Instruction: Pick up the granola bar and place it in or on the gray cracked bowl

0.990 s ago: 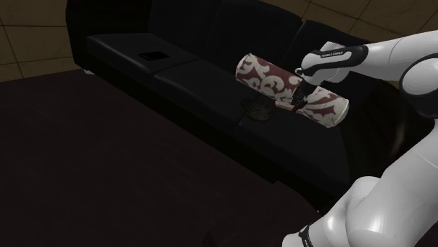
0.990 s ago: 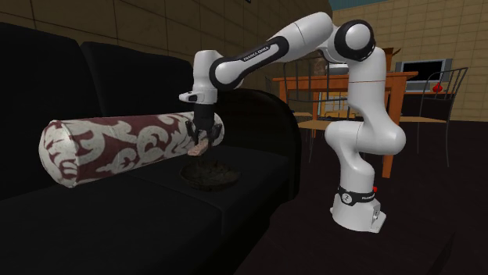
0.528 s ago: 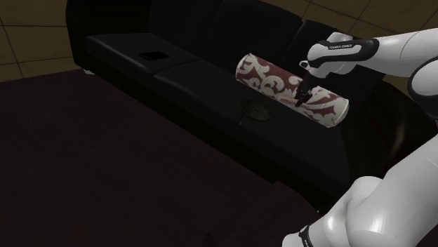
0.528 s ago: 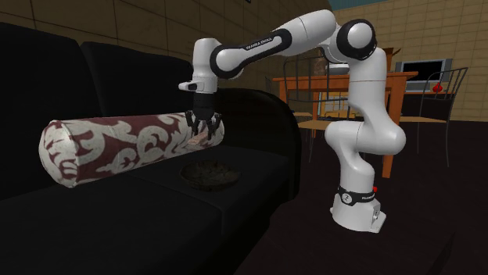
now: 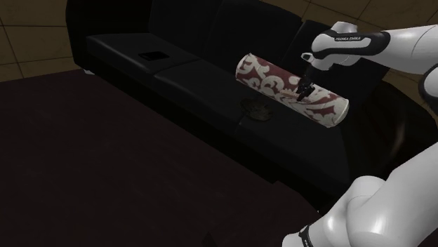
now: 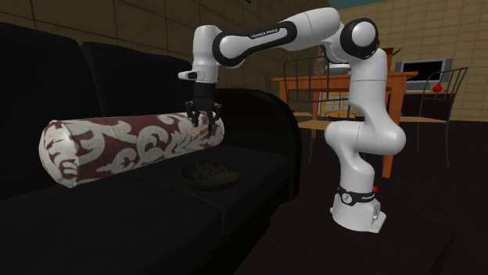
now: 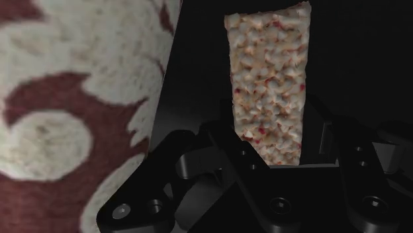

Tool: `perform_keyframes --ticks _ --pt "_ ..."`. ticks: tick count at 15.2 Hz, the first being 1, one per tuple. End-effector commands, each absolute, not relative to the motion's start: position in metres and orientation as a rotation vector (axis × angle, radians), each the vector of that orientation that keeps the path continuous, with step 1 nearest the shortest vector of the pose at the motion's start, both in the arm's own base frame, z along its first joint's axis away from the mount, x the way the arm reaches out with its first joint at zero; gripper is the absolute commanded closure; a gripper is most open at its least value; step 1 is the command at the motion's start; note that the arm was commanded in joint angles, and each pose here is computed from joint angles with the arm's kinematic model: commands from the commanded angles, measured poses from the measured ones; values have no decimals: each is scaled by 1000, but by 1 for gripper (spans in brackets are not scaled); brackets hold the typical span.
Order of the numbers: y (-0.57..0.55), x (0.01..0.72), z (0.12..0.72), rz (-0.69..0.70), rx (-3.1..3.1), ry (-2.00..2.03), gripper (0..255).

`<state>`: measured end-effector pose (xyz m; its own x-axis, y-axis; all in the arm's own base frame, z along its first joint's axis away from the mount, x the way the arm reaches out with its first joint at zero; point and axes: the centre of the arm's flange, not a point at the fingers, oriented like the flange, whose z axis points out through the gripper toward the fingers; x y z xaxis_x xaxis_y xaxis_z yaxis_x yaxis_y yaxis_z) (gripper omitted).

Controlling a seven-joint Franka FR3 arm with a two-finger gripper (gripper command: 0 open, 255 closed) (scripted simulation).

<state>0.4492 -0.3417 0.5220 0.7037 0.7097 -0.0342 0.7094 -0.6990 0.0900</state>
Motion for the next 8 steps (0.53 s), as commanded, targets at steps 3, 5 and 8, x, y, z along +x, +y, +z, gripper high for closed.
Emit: perform_keyframes --ticks 3,5,8 --pt "-294 465 523 4 2811 1171 255" --pt "-269 472 525 4 2811 1171 255" --pt "-231 484 526 4 2811 1171 255"
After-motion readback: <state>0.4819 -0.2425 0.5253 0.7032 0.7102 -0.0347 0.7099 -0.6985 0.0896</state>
